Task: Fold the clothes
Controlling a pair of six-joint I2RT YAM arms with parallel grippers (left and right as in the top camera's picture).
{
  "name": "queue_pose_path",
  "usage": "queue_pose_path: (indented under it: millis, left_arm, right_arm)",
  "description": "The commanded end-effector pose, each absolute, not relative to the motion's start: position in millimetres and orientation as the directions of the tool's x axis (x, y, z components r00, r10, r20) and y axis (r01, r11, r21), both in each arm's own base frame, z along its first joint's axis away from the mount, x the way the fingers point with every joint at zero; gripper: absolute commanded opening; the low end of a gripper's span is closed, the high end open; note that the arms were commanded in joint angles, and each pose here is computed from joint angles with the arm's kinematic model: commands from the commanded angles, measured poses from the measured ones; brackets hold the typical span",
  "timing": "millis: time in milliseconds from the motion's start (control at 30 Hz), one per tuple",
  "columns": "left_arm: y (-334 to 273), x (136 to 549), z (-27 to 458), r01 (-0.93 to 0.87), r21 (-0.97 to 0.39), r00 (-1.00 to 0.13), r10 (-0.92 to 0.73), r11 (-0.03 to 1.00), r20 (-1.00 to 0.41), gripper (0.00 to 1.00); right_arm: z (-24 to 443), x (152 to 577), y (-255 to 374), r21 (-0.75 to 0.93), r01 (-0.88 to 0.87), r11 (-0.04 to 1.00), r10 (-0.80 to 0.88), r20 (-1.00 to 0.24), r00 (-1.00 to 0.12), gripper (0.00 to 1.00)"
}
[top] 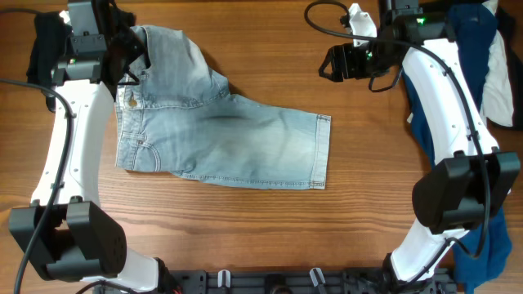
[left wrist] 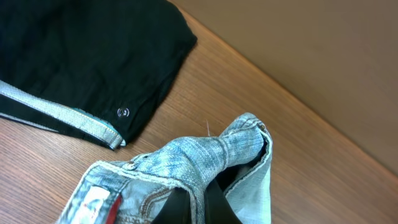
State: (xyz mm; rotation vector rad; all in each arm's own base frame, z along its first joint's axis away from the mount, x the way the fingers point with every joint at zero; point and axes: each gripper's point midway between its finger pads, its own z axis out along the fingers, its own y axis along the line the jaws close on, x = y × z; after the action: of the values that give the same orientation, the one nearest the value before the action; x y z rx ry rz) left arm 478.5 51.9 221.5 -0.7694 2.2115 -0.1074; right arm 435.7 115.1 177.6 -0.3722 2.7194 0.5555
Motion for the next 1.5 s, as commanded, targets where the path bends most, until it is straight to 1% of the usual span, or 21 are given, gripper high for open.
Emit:
queue_pose_path:
  millis: [0,100,133,233,300,467,500,600,700,800,900,967,1033,1100,1133,1200,1233,1267,1367,1400,1467]
  left_arm:
    - [70.1,469.0,264.7,-0.514,-0.207,-0.456,-0.47,0.832,-0.755,0.04]
    - [69.1,454.8,302.9,-0.529,-0.141,-0.414,-0.4,0.837,-0.818,0.04]
    - [69.7,446.5,306.9,-0.541,-0.126,-0.416,-0.395,0.832,-0.819,0.04]
    - [71.6,429.1,284.0,-0.558,-0.064,-0.508,-0.402,0.827,-0.762,0.04]
    - [68.6,425.7,276.2,-0.555,-0.057,-0.535,-0.409,0.83,-0.739,0.04]
    - [46.1,436.0,302.8,-0.493,-0.137,-0.472,-0.396,0.859,-0.788,0.04]
    - [42.1,436.7,305.5,-0.484,-0.172,-0.461,-0.417,0.858,-0.783,0.04]
    - [25.8,438.6,310.4,-0.429,-0.26,-0.463,-0.458,0.865,-0.759,0.04]
    - [-17.2,438.6,328.9,-0.302,-0.394,-0.484,-0.495,0.868,-0.722,0.04]
    - [-92.5,439.0,351.8,-0.119,-0.471,-0.504,-0.462,0.874,-0.73,0.04]
    - [-170.3,437.2,377.8,0.074,-0.503,-0.469,-0.415,0.861,-0.779,0.04]
    - [-233.1,431.7,399.6,0.221,-0.525,-0.418,-0.407,0.822,-0.812,0.04]
    - [-292.0,417.0,422.2,0.366,-0.548,-0.373,-0.421,0.752,-0.827,0.04]
    - [-316.1,405.5,425.8,0.401,-0.546,-0.363,-0.42,0.735,-0.832,0.04]
    - [-321.2,400.7,422.9,0.405,-0.534,-0.367,-0.403,0.742,-0.838,0.04]
    - [-312.8,403.0,412.7,0.355,-0.473,-0.344,-0.358,0.806,-0.868,0.04]
    - [-298.6,409.1,405.4,0.29,-0.434,-0.325,-0.339,0.853,-0.883,0.04]
    - [-285.0,414.6,400.3,0.232,-0.411,-0.312,-0.333,0.882,-0.89,0.04]
    - [-243.1,424.7,395.4,0.096,-0.272,-0.26,-0.24,0.958,-0.935,0.04]
    - [-229.1,425.8,392.2,0.038,-0.244,-0.256,-0.227,0.969,-0.94,0.04]
    - [-201.3,425.2,374.3,-0.062,-0.164,-0.302,-0.176,0.984,-0.937,0.04]
  right_arm:
    - [169.6,438.5,120.8,0.356,-0.312,0.881,-0.177,-0.365,-0.914,0.76]
    - [166.5,441.5,122.3,0.363,-0.313,0.878,-0.174,-0.366,-0.914,0.76]
    - [163.6,441.3,124.3,0.375,-0.313,0.873,-0.175,-0.359,-0.917,0.76]
    - [153.1,442.6,125.8,0.386,-0.309,0.869,-0.178,-0.338,-0.924,0.76]
    - [150.7,442.2,129.7,0.407,-0.314,0.858,-0.18,-0.333,-0.925,0.76]
    - [164.5,427.5,168.3,0.534,-0.395,0.748,-0.228,-0.352,-0.908,0.67]
    - [169.7,418.6,194.3,0.574,-0.416,0.705,-0.248,-0.35,-0.903,0.63]
    - [185.1,416.6,261.8,0.645,-0.382,0.662,-0.185,-0.353,-0.917,0.62]
    - [197.9,434.0,273.0,0.68,-0.34,0.649,-0.091,-0.375,-0.923,0.62]
    - [196.9,450.2,236.9,0.684,-0.283,0.673,-0.025,-0.361,-0.932,0.62]
    - [198.9,465.3,189.5,0.697,-0.241,0.675,0.039,-0.359,-0.932,0.63]
    - [202.2,485.9,127.7,0.704,-0.169,0.69,0.152,-0.37,-0.917,0.63]
    - [208.3,497.6,65.7,0.73,-0.105,0.676,0.265,-0.374,-0.889,0.63]
    - [213.1,498.4,29.5,0.749,-0.087,0.657,0.318,-0.38,-0.869,0.63]
    - [214.3,497.4,19.2,0.752,-0.088,0.653,0.327,-0.386,-0.863,0.63]
    - [213.0,494.2,11.5,0.75,-0.087,0.656,0.326,-0.386,-0.863,0.63]
    - [212.5,493.2,15.2,0.747,-0.095,0.658,0.315,-0.387,-0.867,0.63]
    - [212.2,492.3,23.2,0.742,-0.118,0.66,0.29,-0.397,-0.871,0.63]
    - [211.2,490.9,49.1,0.733,-0.158,0.662,0.237,-0.404,-0.883,0.64]
    - [208.8,490.6,57.7,0.721,-0.165,0.673,0.218,-0.407,-0.887,0.64]
    - [200.2,491.0,73.6,0.677,-0.166,0.717,0.181,-0.411,-0.894,0.66]
